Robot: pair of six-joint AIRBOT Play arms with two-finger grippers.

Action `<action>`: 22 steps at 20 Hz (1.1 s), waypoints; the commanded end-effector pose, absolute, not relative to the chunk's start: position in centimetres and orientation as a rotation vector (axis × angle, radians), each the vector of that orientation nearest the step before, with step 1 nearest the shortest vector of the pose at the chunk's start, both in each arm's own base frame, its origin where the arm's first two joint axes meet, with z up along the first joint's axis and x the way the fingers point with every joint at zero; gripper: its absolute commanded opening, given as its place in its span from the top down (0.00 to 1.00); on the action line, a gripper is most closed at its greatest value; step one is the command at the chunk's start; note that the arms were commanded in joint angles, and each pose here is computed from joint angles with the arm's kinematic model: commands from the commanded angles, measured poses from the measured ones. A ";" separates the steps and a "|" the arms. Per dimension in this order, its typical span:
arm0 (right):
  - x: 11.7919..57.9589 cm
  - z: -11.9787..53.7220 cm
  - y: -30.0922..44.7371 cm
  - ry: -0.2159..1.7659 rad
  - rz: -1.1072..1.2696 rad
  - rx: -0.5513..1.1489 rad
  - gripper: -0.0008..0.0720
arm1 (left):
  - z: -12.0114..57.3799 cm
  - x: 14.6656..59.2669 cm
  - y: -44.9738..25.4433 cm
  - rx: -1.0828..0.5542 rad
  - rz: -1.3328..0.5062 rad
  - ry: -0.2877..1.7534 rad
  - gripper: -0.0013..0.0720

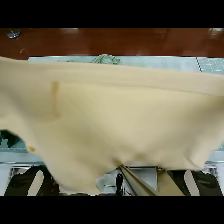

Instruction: Fold the shirts.

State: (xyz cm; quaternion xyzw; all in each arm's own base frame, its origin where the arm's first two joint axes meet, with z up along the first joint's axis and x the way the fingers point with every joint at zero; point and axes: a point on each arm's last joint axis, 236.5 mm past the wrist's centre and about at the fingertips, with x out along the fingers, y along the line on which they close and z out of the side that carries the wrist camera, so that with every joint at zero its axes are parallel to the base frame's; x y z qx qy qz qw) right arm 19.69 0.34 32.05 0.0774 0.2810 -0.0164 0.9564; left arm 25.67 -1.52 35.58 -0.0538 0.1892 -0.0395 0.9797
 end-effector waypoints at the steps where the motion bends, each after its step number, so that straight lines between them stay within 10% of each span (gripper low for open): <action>1: 26.0 25.1 0.6 0.704 0.046 0.232 0.94 | 27.4 32.4 -1.8 -0.191 -0.150 0.629 0.96; 12: 45.7 6.2 -2.0 0.968 0.087 0.534 0.94 | 7.6 48.8 -4.2 -0.355 -0.143 0.922 0.96; 22: 47.1 2.1 -3.3 1.171 0.114 0.493 0.94 | 0.7 43.4 -5.8 -0.260 -0.206 1.272 0.96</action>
